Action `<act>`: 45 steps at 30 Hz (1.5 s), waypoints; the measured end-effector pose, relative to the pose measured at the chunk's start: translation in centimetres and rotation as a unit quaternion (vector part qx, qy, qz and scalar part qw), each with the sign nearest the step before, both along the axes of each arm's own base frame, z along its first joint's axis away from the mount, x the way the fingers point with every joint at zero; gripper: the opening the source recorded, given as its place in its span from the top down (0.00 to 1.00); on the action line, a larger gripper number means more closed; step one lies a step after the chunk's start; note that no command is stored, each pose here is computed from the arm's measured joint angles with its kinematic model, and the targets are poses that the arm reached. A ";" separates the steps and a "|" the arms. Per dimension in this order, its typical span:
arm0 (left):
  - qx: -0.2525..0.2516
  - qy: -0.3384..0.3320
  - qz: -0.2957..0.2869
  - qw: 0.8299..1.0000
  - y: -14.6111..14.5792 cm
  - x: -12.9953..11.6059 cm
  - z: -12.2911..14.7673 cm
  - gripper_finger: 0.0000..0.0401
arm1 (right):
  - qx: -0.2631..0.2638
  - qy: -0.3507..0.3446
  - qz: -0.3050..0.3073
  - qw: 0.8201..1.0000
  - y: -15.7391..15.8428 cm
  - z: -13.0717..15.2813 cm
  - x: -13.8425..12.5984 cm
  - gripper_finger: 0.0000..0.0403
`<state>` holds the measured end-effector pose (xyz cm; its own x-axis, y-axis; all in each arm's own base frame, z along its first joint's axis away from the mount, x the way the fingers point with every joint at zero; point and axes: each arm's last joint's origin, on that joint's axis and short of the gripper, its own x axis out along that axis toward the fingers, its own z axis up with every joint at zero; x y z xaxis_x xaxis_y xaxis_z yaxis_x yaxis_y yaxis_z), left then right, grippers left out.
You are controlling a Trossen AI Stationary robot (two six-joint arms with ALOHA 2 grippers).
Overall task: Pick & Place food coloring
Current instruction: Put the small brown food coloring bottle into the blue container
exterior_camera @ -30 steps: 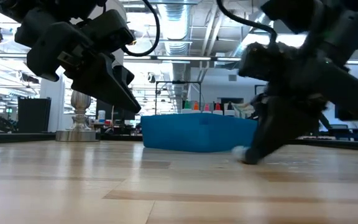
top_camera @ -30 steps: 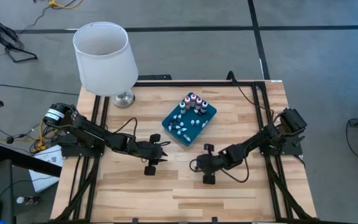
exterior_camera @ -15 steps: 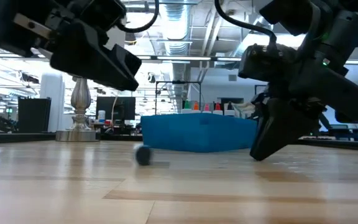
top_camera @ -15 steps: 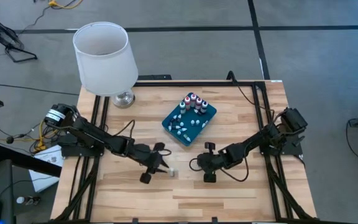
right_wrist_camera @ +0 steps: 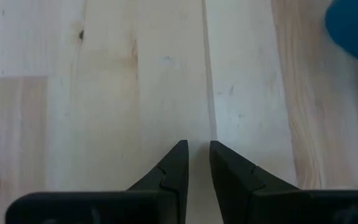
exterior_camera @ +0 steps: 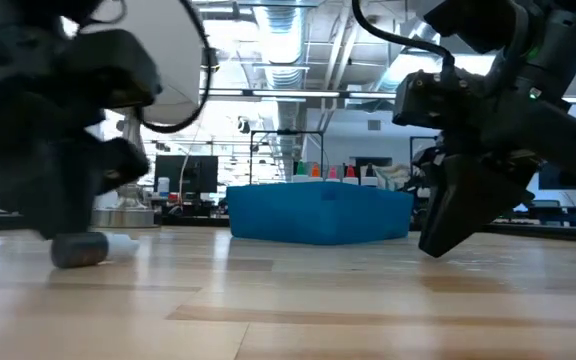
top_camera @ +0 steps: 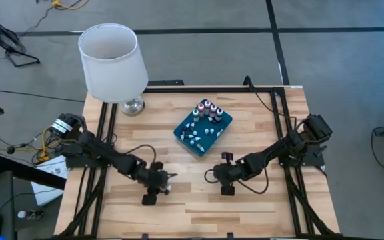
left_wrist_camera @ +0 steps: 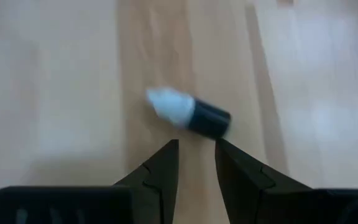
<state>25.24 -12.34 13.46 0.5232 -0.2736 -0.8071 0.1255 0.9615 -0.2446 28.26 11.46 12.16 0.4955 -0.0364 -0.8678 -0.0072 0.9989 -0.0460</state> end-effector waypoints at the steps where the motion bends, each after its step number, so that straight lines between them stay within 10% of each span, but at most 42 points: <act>1: 0.000 0.010 0.003 1.000 -0.3 -0.2 0.0 0.76 | 0.001 -0.001 0.000 1.000 0.0 0.0 0.0 0.85; 45: -0.061 0.019 0.176 0.982 0.1 0.5 0.5 0.47 | 0.020 0.003 0.002 1.000 0.3 0.1 0.0 0.85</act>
<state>25.71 -12.25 13.94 0.5728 -0.1768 -0.8004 -0.2211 0.9069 -0.3586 28.24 11.71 12.21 0.4903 -0.0007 -0.8715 -0.0107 0.9999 -0.0068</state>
